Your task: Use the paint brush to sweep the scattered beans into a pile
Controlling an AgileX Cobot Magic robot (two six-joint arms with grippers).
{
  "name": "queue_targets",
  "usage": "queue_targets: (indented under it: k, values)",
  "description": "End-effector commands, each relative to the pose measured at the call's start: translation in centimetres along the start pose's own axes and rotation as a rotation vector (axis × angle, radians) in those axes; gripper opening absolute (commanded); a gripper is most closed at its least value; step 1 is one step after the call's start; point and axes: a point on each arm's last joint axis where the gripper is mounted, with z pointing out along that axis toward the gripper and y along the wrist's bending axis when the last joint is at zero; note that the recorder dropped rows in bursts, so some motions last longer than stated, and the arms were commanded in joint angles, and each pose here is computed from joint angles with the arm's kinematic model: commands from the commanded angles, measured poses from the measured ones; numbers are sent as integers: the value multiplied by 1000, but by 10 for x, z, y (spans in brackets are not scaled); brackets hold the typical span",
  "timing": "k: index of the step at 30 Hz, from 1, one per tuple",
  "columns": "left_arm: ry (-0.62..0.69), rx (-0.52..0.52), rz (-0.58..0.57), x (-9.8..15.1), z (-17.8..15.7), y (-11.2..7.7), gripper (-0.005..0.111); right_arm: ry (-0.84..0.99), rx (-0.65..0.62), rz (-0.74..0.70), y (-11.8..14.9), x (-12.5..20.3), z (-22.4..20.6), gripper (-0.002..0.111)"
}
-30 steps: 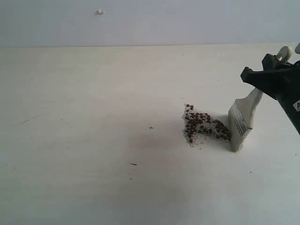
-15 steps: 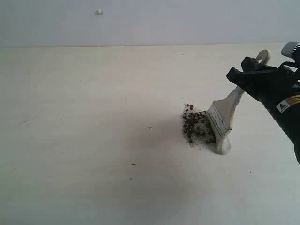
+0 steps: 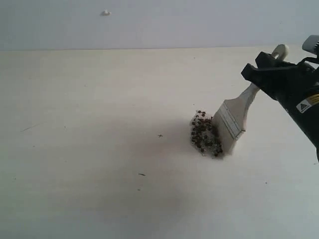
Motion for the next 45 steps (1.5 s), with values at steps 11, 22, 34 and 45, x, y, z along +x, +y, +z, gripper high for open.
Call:
queue_targets:
  k: [11,22,34,45]
  values:
    - [-2,5,2,0,0,0,0,-105,-27,-172,20,-51,-19,0]
    - [-2,5,2,0,0,0,0,-117,104,-286,10,-56,-19,0]
    - [-2,5,2,0,0,0,0,90,41,-231,11,-13,42,0]
    - [-2,5,2,0,0,0,0,152,-54,-279,17,-1,47,2]
